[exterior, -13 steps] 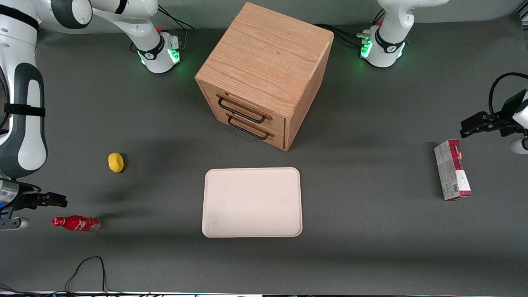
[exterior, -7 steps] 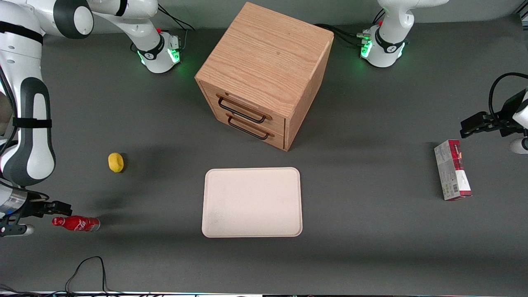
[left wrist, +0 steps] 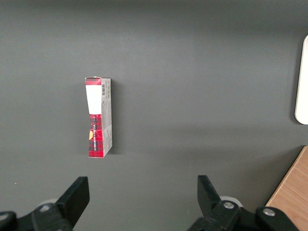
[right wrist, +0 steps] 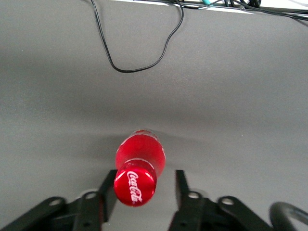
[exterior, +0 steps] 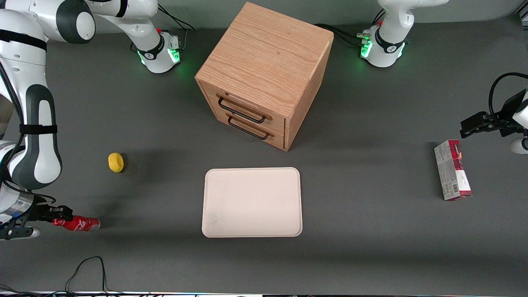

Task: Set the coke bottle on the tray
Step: 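Close the right gripper around the bottle's neck, then lift the bottle and carry it over the cream tray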

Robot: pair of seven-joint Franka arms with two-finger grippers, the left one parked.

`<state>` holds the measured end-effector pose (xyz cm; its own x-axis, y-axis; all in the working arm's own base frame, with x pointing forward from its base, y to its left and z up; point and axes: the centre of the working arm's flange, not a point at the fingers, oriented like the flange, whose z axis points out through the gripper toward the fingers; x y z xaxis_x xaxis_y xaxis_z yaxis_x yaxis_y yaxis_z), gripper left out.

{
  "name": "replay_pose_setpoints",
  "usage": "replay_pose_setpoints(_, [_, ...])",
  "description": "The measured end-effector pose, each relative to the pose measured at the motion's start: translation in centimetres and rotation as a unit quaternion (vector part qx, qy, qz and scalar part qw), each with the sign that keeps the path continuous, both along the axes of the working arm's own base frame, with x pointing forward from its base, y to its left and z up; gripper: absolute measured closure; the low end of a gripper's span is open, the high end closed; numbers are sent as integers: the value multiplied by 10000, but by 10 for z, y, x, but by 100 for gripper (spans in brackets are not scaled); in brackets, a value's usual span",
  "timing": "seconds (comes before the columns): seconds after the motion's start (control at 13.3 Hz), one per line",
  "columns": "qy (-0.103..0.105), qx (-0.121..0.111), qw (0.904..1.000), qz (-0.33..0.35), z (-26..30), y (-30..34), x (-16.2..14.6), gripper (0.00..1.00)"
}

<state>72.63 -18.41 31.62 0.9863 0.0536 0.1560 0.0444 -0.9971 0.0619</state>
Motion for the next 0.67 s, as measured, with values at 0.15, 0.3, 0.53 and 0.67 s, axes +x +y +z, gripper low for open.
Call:
replay_pose_setpoints(0.15, [-11,24,10000,-6,0,1,0,68])
replay_pose_setpoints(0.3, [-14,34,10000,-12,1,1,0,68])
replay_pose_setpoints(0.53, [94,114,9999,-73,7,5,0,68])
replay_pose_setpoints(0.67, [166,251,9992,-276,40,23,1,68])
